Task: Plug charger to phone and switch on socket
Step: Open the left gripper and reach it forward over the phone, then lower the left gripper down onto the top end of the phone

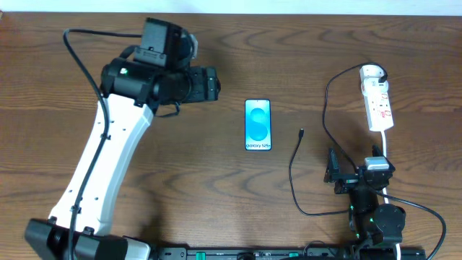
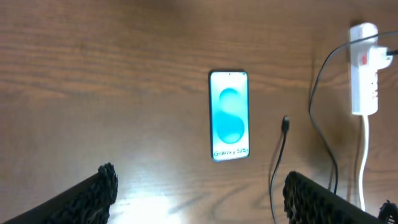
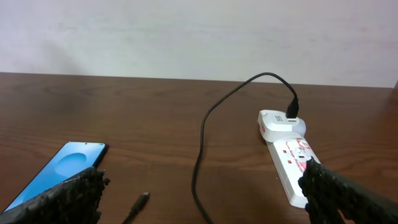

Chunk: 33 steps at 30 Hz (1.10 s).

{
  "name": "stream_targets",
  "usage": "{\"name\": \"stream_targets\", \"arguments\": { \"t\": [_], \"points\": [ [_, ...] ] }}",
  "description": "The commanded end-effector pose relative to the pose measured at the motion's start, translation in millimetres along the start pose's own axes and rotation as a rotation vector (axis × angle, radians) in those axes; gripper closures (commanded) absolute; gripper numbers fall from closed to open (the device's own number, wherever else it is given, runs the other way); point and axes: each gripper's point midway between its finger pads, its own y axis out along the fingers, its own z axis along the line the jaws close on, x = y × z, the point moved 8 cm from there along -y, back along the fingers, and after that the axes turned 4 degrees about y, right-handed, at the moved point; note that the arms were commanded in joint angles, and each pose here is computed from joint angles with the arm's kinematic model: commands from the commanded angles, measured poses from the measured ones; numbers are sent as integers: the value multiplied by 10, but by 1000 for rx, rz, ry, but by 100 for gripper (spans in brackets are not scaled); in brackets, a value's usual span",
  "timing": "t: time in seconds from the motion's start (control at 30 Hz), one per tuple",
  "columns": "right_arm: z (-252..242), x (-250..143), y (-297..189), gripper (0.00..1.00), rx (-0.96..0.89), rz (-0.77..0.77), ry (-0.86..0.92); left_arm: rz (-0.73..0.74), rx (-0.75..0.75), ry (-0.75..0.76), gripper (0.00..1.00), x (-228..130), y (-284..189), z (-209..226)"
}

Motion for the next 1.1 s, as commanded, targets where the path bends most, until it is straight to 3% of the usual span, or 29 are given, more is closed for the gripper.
{"name": "stream_targets", "arguments": {
  "t": [0.0, 0.27, 0.5, 1.03, 1.07],
  "points": [
    [0, -7, -2, 1, -3, -1, -12, 15, 108, -21, 13, 143, 75, -73],
    [0, -7, -2, 1, -3, -1, -12, 185, 241, 45, 13, 299, 465, -303],
    [0, -8, -1, 1, -4, 0, -12, 297, 294, -46, 13, 185, 1108, -425],
    [0, -9, -1, 1, -3, 1, -12, 376, 326, -52, 13, -121, 2003, -653],
    [0, -9, -1, 1, -3, 1, -12, 378, 326, -50, 2, -132, 2018, -659]
  ]
}}
